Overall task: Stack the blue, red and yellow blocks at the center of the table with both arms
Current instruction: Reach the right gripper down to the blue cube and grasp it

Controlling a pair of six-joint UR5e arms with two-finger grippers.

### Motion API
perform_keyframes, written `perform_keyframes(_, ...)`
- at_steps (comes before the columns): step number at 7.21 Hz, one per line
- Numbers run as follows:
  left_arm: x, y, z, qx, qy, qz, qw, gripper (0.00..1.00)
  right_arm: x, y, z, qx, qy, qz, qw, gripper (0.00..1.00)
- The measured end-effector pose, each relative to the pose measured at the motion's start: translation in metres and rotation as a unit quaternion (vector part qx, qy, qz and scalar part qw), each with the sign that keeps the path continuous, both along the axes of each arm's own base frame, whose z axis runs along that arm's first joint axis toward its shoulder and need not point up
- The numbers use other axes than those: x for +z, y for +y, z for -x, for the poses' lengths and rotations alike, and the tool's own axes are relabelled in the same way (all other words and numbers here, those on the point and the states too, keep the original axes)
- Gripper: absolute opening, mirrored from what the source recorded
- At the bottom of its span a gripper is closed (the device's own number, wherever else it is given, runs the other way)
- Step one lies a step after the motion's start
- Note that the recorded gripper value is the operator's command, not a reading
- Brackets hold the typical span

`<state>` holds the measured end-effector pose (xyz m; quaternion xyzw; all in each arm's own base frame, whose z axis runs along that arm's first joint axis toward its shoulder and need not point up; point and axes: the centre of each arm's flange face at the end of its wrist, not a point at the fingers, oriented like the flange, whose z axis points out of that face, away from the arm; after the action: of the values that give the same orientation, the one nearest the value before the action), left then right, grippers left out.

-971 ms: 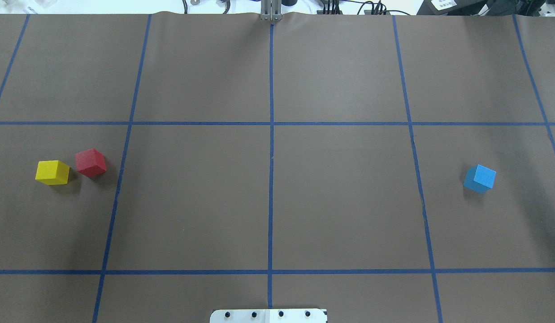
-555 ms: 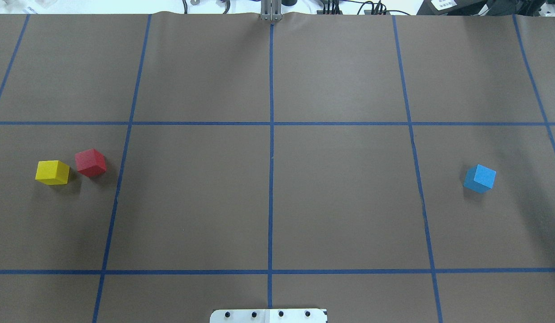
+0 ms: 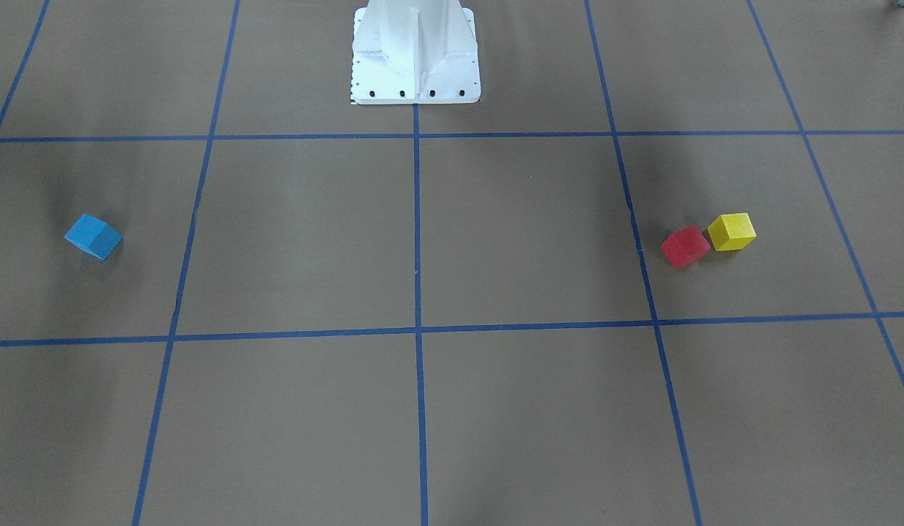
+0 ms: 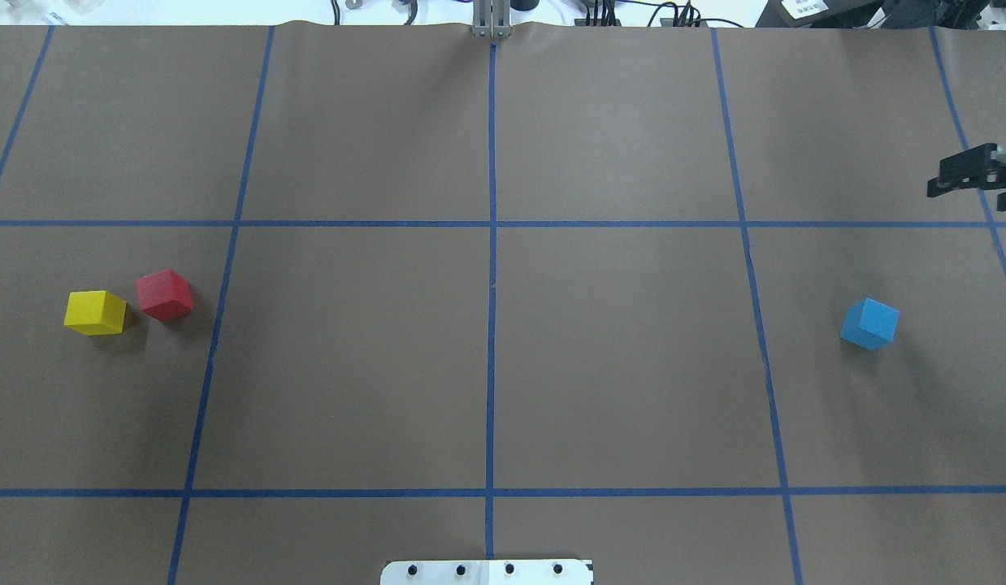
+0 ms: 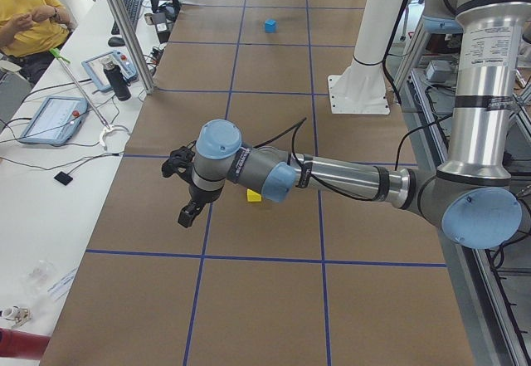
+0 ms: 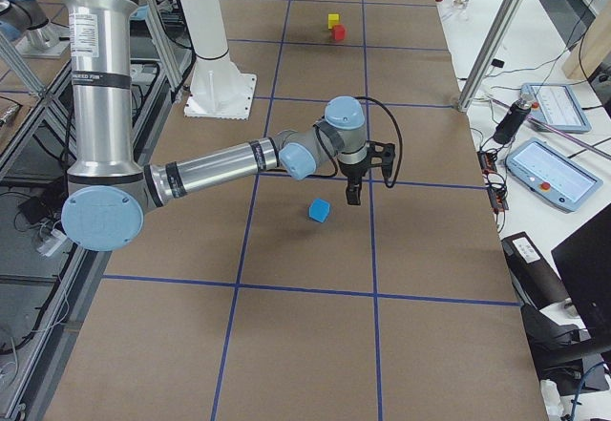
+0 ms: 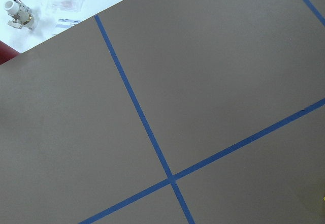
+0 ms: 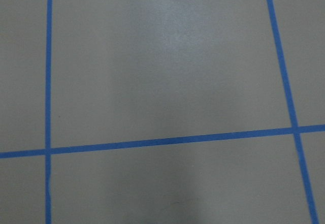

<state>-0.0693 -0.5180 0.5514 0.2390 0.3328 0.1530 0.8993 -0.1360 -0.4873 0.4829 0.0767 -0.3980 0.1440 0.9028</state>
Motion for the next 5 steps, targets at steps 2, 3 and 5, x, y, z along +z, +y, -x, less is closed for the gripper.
perform_keyframes(2, -0.003, 0.000, 0.000, 0.000, 0.000, -0.003, 1.0000, 1.00, 0.010, 0.029, 0.074, 0.050, 0.030, 0.025, 0.9980, 1.00)
perform_keyframes(3, -0.004, 0.000, 0.000, 0.000, 0.000, -0.004, 1.0000, 1.00, 0.020, 0.050, 0.093, 0.069, 0.044, 0.035, 0.9960, 1.00)
perform_keyframes(5, -0.006, 0.001, 0.000, 0.000, 0.001, -0.006, 1.0000, 1.00, 0.042, 0.088, 0.108, 0.087, 0.054, 0.039, 0.9940, 1.00)
